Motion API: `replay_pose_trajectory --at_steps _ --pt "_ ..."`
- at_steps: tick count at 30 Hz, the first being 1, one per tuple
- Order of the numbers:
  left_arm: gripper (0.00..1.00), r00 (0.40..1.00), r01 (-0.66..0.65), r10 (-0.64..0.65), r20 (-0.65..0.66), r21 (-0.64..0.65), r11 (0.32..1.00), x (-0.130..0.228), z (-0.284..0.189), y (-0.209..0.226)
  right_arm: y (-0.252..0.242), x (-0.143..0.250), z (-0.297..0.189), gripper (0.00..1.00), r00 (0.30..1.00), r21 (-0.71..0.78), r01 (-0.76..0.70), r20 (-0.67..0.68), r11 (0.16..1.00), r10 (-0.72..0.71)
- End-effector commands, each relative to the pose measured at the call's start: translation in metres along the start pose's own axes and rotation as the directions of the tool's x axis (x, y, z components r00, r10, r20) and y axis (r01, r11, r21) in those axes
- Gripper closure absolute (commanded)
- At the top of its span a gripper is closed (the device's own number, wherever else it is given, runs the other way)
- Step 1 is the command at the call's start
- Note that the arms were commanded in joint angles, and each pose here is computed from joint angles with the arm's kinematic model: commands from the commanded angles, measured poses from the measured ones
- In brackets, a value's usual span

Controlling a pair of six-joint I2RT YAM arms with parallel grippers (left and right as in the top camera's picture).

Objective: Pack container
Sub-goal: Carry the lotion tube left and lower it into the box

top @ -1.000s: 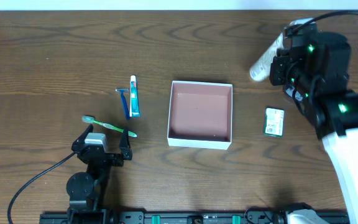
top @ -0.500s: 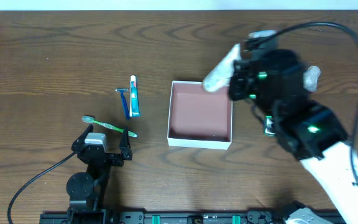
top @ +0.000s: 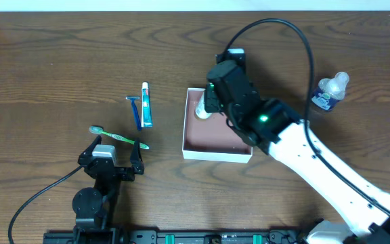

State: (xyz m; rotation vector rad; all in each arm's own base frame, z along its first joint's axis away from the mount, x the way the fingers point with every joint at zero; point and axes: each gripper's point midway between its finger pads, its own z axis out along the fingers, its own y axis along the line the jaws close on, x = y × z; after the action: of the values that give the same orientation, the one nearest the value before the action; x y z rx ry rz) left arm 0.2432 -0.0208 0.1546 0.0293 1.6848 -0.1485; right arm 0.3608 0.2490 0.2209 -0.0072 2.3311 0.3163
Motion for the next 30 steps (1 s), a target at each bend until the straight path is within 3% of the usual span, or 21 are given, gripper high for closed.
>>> replay_pose_trajectory --at_steps 1,9,18,19,22,23,25,30 --pt "0.02 0.999 0.0 0.0 -0.043 -0.001 1.0 0.018 0.002 0.001 0.002 -0.005 0.01 0.99 0.997 0.039 -0.062 0.038 0.997 0.061" --pt "0.02 0.999 0.0 0.0 -0.043 -0.001 1.0 0.018 0.002 0.001 0.005 0.005 0.042 0.99 0.997 0.062 -0.07 0.026 0.996 0.069" --pt "0.02 0.999 0.0 0.0 -0.043 -0.001 1.0 0.018 0.002 0.001 0.016 0.002 0.046 0.99 0.996 0.033 -0.075 0.051 0.997 0.074" --pt "0.02 0.999 0.0 0.0 -0.043 -0.001 1.0 0.018 0.002 0.001 0.016 0.002 0.046 0.93 0.996 0.031 -0.075 0.051 0.997 0.073" --pt "0.02 0.999 0.0 0.0 -0.043 -0.001 1.0 0.018 0.002 0.001 0.024 0.004 0.045 0.64 0.996 0.008 -0.071 0.047 0.997 0.07" --pt "0.02 0.999 0.0 0.0 -0.043 -0.001 1.0 0.018 0.002 0.001 0.026 0.005 0.044 0.61 0.997 -0.001 -0.069 0.044 0.998 0.069" --pt "0.02 0.999 0.0 0.0 -0.043 -0.001 1.0 0.018 0.002 0.001 0.033 0.007 0.043 0.55 0.997 -0.021 -0.064 0.039 0.998 0.064" --pt "0.02 0.999 0.0 0.0 -0.043 -0.001 1.0 0.018 0.002 0.001 0.046 0.01 0.04 0.55 0.998 -0.048 -0.05 0.045 0.998 0.052"
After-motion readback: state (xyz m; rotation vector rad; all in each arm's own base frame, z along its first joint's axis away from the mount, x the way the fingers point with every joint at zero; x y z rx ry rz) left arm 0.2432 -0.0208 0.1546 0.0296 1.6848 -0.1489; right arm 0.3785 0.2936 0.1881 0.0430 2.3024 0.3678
